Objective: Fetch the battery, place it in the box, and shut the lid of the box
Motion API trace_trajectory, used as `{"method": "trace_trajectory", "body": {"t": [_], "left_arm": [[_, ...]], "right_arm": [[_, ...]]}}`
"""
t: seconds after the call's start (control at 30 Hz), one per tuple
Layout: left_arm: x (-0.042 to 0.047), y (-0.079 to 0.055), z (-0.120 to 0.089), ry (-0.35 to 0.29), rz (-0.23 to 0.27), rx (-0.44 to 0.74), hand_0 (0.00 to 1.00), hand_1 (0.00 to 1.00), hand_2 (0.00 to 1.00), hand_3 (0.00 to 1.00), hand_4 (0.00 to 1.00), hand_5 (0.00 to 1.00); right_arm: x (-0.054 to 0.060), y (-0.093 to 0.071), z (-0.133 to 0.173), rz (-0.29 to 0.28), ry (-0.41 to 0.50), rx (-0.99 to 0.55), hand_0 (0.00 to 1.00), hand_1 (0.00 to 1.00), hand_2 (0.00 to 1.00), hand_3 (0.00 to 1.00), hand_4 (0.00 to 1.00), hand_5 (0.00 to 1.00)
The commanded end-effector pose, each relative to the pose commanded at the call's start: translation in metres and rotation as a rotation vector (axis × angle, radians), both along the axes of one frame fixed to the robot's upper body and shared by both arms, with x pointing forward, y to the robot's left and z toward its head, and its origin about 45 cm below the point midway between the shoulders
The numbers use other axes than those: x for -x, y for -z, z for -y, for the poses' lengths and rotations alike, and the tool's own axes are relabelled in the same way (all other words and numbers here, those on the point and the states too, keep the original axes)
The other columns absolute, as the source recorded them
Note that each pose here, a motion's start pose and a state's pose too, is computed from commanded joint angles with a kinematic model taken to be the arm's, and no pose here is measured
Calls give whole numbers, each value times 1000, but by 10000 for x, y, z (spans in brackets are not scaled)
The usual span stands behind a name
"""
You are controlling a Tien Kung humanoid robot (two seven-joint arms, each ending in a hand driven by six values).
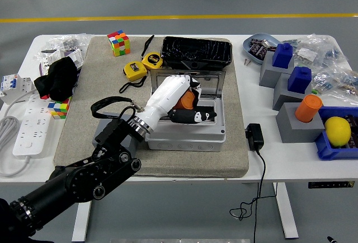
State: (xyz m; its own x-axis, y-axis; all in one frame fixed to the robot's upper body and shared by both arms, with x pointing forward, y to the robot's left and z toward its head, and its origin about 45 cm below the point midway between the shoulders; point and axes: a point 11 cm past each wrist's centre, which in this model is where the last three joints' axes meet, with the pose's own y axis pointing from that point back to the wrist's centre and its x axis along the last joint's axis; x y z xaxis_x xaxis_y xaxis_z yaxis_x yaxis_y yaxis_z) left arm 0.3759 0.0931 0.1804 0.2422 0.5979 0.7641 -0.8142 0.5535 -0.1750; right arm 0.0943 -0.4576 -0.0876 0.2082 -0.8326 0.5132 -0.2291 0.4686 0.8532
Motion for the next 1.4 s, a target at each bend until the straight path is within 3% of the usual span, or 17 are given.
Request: {"method": "trace_trajectory", "body": {"t": [0.17, 0.2, 0.37, 0.4, 0.57, 0.6, 0.77, 0.8, 0.87, 0.97, 1.0, 1.17, 1.2, 1.23, 1.37, 1.4], "left_arm": [[1, 44, 14, 23, -39, -15, 168, 81, 130, 152, 998, 541], [1, 53, 16, 27, -46, -19, 512, 562, 513, 493, 998, 610], [10, 76, 32, 42, -72, -35, 512, 562, 513, 493, 998, 610], [15, 72, 41, 47, -75, -38, 855, 841, 740, 695, 998, 673], [67, -24, 140, 83, -63, -42, 855, 841, 740, 695, 998, 673], [74, -45, 153, 86, -58, -39, 998, 998, 916, 779, 998, 727], [217, -392, 335, 137, 32, 25, 998, 998, 916, 779, 998, 727], [253, -480, 365, 152, 42, 44, 636, 713, 639, 617, 998, 716], [308, -615, 397, 176, 48, 76, 636, 713, 639, 617, 998, 716], [383, -765, 426, 214, -24, 119, 636, 713, 639, 617, 998, 716], [406, -808, 432, 228, -64, 140, 385, 528, 538, 551, 998, 715], [454, -951, 432, 297, -298, 244, 385, 528, 538, 551, 998, 715], [448, -977, 426, 312, -336, 271, 444, 622, 603, 597, 998, 724], [440, -998, 418, 323, -362, 300, 444, 622, 603, 597, 998, 724], [267, -1117, 275, 297, -428, 483, 444, 622, 603, 597, 998, 724], [204, -1135, 222, 277, -437, 531, 571, 706, 678, 660, 998, 734]], "right_arm": [[-3, -1, 1, 0, 0, 0, 752, 692, 705, 738, 998, 998], [-3, -1, 2, 0, 0, 0, 752, 692, 705, 738, 998, 998], [-2, 1, -2, -1, -1, -1, 752, 692, 705, 738, 998, 998], [0, 1, -2, -1, -1, -1, 752, 692, 705, 738, 998, 998], [11, 4, -4, -4, -2, -1, 752, 692, 705, 738, 998, 998], [11, 5, -4, -4, -2, -1, 752, 691, 705, 738, 998, 998], [8, 3, -3, -3, 0, -1, 752, 691, 705, 738, 998, 998], [9, 3, -3, -2, 1, -1, 752, 692, 705, 738, 998, 998], [11, 4, -3, -2, 2, -1, 752, 692, 705, 738, 998, 998], [15, 4, -2, -2, 5, -1, 752, 692, 705, 738, 998, 998], [16, 5, -2, -2, 6, -1, 752, 692, 705, 738, 998, 998], [23, 10, -11, -3, 7, -2, 752, 692, 705, 738, 998, 998], [23, 10, -13, -3, 7, -2, 750, 692, 705, 738, 998, 998], [22, 11, -14, -3, 7, -2, 750, 692, 705, 738, 998, 998], [8, 11, -23, -1, 6, -5, 750, 692, 705, 738, 998, 998], [6, 11, -24, 0, 6, -6, 753, 692, 705, 738, 998, 998]]}}
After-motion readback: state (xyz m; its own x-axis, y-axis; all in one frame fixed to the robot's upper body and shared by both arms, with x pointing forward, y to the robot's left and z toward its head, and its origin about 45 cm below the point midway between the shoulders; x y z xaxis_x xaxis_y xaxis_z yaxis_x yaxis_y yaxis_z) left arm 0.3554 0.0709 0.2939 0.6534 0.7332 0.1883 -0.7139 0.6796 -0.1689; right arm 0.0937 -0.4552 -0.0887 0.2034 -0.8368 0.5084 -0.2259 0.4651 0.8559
